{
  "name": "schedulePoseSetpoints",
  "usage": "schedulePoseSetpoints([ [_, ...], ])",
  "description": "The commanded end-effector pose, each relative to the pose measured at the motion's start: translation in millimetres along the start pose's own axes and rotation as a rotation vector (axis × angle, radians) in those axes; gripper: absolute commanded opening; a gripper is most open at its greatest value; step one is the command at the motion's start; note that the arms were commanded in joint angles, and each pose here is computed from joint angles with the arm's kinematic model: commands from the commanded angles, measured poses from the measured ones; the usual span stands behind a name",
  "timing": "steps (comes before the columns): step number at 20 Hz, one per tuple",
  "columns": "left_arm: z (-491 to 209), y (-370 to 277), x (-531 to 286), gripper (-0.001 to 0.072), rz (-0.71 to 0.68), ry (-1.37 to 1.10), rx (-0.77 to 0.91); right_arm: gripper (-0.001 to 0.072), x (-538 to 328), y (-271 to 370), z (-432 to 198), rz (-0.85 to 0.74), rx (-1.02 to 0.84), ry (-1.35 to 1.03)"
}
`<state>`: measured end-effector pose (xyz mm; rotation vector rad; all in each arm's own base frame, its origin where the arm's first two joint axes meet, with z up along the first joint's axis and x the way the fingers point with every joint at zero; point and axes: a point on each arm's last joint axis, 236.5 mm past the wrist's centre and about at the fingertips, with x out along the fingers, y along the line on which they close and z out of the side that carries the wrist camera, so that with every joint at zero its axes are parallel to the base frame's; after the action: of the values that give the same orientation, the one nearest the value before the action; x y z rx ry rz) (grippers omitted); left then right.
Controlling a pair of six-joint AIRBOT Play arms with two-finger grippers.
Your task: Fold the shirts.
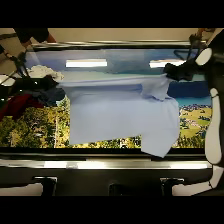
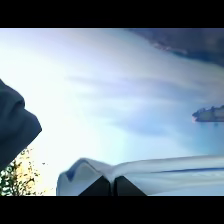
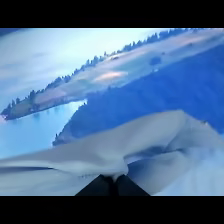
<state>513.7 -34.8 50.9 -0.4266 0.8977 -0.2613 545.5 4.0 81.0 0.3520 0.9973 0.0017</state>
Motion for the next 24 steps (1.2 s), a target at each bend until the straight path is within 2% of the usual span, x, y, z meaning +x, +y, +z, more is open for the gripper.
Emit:
schedulePoseSetpoints([
  [1,-54.0,12.4,52.1,0.0036,-0.032,0.184,-0.057,0.0044,68.7,10.7,-33.3,0.1,0.154,0.144],
  [4,-69.9,1.0,52.8,0.0041,-0.061,0.253,-0.047,0.0065,59.6,1.3,-39.0,0.075,0.13,0.174],
  [5,-73.5,-2.4,45.7,0.0132,-0.079,0.291,-0.044,0.0218,45.3,-6.2,-36.9,0.067,0.125,0.176],
  [6,-77.1,-4.8,35.1,0.0335,-0.101,0.335,-0.043,0.0438,26.2,-18.7,-35.8,0.056,0.097,0.185],
  [7,-82.6,-4.4,20.4,0.0444,-0.121,0.392,-0.045,0.0488,7.0,-37.1,-38.2,0.034,0.066,0.205],
  [9,-100.1,7.7,-5.8,0.045,-0.118,0.499,-0.095,0.0485,-33.9,-93.3,-64.7,-0.076,0.123,0.327],
  [11,-134.8,32.8,-24.4,0.0449,-0.022,0.625,-0.173,0.0446,-62.1,-135.3,-105.0,-0.14,0.21,0.497],
  [13,-188.7,43.3,-38.1,0.0449,0.028,0.746,-0.215,0.0446,-72.3,-157.7,-146.1,-0.151,0.299,0.609],
  [17,-283.7,36.9,-50.9,0.0443,0.003,0.831,-0.264,0.0447,-70.5,-170.5,-226.3,-0.15,0.354,0.753],
  [22,-285.9,27.0,-35.9,0.043,-0.036,0.753,-0.313,0.0458,-57.1,-169.8,-232.6,-0.129,0.349,0.722],
  [23,-285.3,26.8,-32.3,0.043,-0.027,0.743,-0.307,0.0492,-55.7,-170.7,-231.0,-0.125,0.332,0.714],
  [24,-284.7,26.1,-27.8,0.043,-0.018,0.734,-0.308,0.0493,-53.4,-172.1,-228.4,-0.125,0.323,0.699],
])
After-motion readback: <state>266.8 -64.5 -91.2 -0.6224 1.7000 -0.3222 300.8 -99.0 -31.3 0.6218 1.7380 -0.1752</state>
